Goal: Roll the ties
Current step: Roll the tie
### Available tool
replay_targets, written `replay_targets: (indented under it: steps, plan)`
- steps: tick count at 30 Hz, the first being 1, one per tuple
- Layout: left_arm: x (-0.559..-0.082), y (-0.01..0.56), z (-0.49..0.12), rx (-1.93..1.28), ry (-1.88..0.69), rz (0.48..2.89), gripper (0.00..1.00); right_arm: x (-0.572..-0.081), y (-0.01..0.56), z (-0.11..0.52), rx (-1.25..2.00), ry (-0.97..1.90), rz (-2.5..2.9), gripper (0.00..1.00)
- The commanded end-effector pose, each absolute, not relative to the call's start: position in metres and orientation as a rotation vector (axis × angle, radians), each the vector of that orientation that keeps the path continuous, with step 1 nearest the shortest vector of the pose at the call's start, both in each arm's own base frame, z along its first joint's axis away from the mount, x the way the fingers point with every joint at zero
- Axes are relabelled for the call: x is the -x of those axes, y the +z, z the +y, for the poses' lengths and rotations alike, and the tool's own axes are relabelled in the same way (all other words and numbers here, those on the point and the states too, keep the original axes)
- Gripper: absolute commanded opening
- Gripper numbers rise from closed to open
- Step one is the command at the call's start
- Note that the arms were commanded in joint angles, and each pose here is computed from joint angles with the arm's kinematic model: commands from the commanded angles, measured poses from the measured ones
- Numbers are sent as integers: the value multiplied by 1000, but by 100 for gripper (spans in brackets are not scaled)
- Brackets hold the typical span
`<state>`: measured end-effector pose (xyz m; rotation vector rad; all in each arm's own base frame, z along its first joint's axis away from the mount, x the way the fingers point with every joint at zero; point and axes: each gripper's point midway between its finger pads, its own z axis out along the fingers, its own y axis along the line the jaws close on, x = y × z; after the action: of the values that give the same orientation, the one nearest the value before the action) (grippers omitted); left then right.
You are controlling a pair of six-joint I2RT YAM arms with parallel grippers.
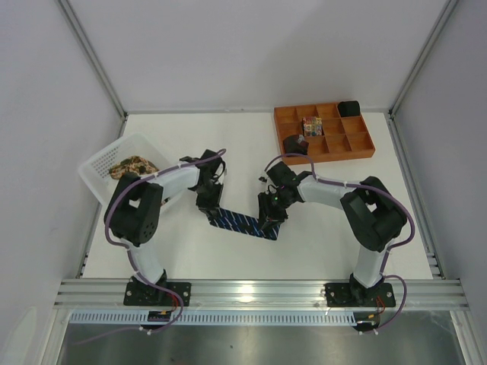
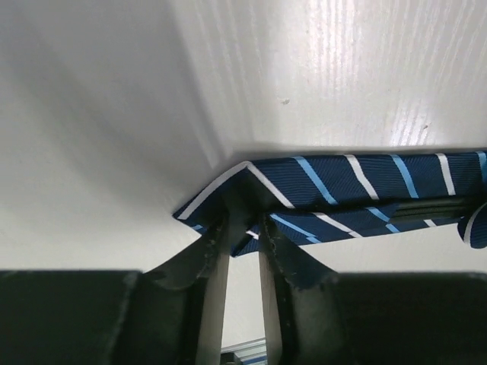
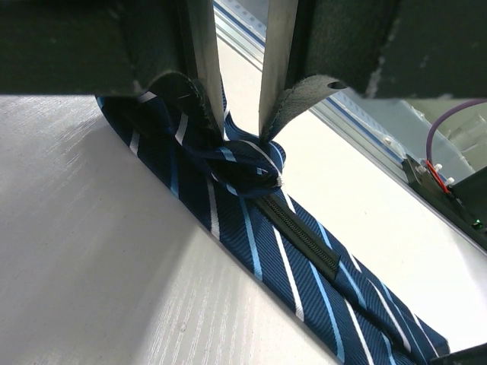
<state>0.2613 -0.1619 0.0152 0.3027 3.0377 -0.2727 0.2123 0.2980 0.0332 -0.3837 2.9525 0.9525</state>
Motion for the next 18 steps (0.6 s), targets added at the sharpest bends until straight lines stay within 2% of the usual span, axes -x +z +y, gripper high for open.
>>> replay_targets:
  steps: [1,3,11,14,15,16,18]
  plan:
    - [-286,29,-155,-286,-239,2948,29,-218,30,298,401,932,2943,31]
    - [-289,36,-155,-271,-243,2929,40,-219,31,299,404,934,2939,31]
    - [-293,93,-165,-190,-354,2785,50,-223,38,302,410,942,2921,31]
    - [-282,108,-186,-199,-563,2755,48,-224,46,303,413,951,2903,31]
    - [-277,109,-194,-205,-632,2752,44,-225,48,304,414,954,2898,31]
    - [-271,118,-213,-228,-811,2728,41,-225,49,304,412,955,2897,31]
    - [-261,113,-234,-247,-1011,2732,28,-226,51,305,410,960,2893,31]
